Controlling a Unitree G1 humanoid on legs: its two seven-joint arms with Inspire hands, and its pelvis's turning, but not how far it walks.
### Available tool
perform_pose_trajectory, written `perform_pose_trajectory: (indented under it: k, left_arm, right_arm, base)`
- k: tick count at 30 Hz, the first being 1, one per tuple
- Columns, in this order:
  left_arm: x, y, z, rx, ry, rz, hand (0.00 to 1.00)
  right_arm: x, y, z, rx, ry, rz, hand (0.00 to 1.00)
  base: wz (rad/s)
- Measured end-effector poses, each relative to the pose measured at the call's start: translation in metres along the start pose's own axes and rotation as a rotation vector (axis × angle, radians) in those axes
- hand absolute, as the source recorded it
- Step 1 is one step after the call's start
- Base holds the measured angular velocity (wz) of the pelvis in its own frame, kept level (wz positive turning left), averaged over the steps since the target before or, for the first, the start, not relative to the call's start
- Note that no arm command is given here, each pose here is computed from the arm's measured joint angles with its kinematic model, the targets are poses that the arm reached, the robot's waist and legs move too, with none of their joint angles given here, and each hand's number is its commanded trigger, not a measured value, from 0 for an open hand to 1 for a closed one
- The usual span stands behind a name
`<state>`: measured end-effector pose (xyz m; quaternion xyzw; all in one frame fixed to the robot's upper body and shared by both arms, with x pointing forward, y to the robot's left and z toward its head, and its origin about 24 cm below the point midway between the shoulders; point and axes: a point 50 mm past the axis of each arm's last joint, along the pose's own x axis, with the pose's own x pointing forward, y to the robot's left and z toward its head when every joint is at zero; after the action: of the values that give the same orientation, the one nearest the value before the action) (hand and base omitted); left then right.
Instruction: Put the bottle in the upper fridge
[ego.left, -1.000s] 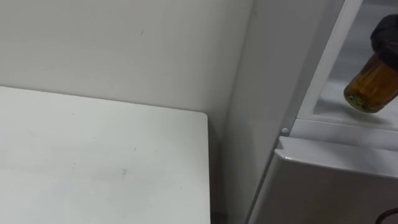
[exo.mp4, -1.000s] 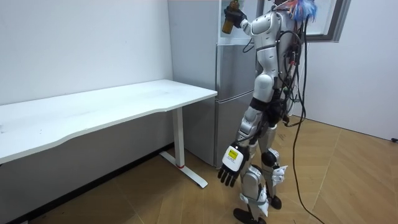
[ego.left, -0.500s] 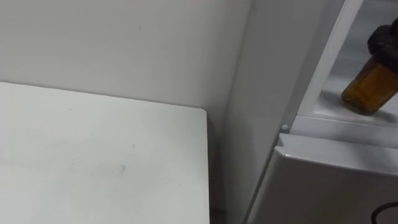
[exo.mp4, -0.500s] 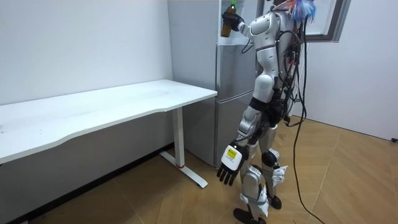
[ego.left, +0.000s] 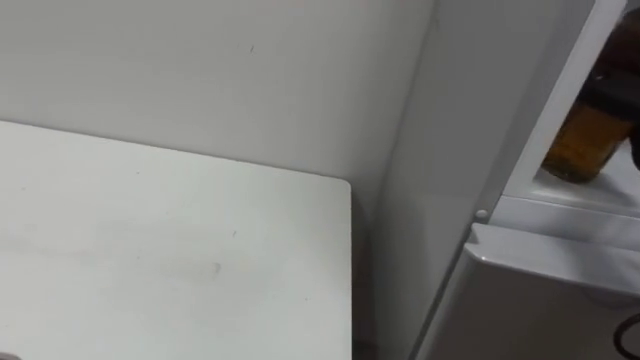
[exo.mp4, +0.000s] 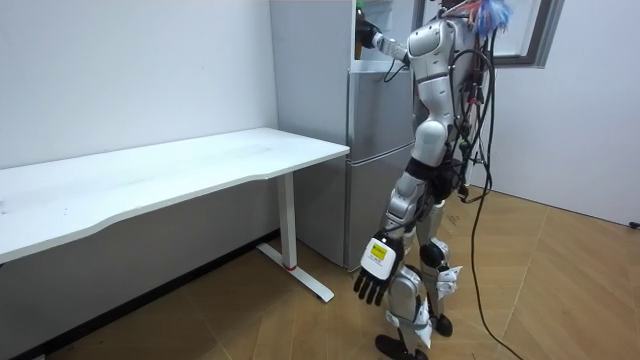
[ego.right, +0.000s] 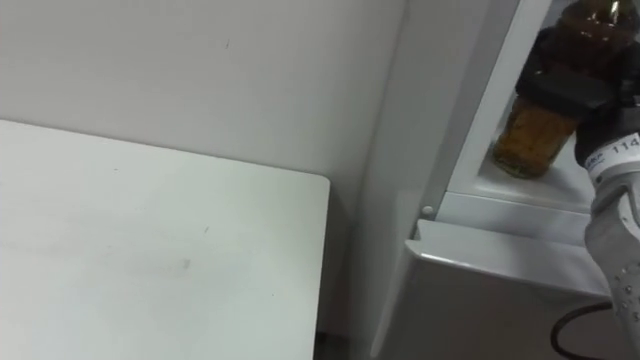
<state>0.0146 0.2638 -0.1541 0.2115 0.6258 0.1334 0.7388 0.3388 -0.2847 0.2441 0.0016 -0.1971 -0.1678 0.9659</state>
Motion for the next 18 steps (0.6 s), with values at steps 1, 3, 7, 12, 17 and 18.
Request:
perform_pose_trajectory:
  k: [1, 3, 7, 12, 17, 18]
  left_arm:
    - [0.000, 0.002, 0.001, 0.001, -0.003, 0.004, 0.00]
    - [0.001, 0.005, 0.002, 0.004, -0.009, 0.011, 0.00]
    - [0.001, 0.009, 0.010, -0.001, -0.045, 0.024, 0.00]
    - [0.001, 0.011, 0.010, -0.001, -0.046, 0.023, 0.00]
    - [0.002, 0.012, 0.008, 0.004, -0.039, 0.002, 0.00]
    - [0.002, 0.012, 0.008, 0.005, -0.038, -0.004, 0.00]
  right_arm:
    - [0.000, 0.000, 0.000, -0.017, -0.002, 0.001, 1.00]
    - [0.000, 0.001, -0.002, -0.053, -0.001, 0.000, 1.00]
    - [0.001, 0.000, -0.002, -0.118, -0.003, 0.010, 1.00]
    - [0.002, -0.005, -0.003, -0.148, 0.009, 0.024, 0.21]
    - [0.002, -0.007, -0.005, -0.152, 0.019, 0.017, 0.00]
    - [0.003, -0.007, -0.006, -0.153, 0.020, 0.015, 0.00]
  base:
    - [0.00]
    - [-0.05]
    - [-0.01]
    - [0.00]
    - [0.00]
    - [0.00]
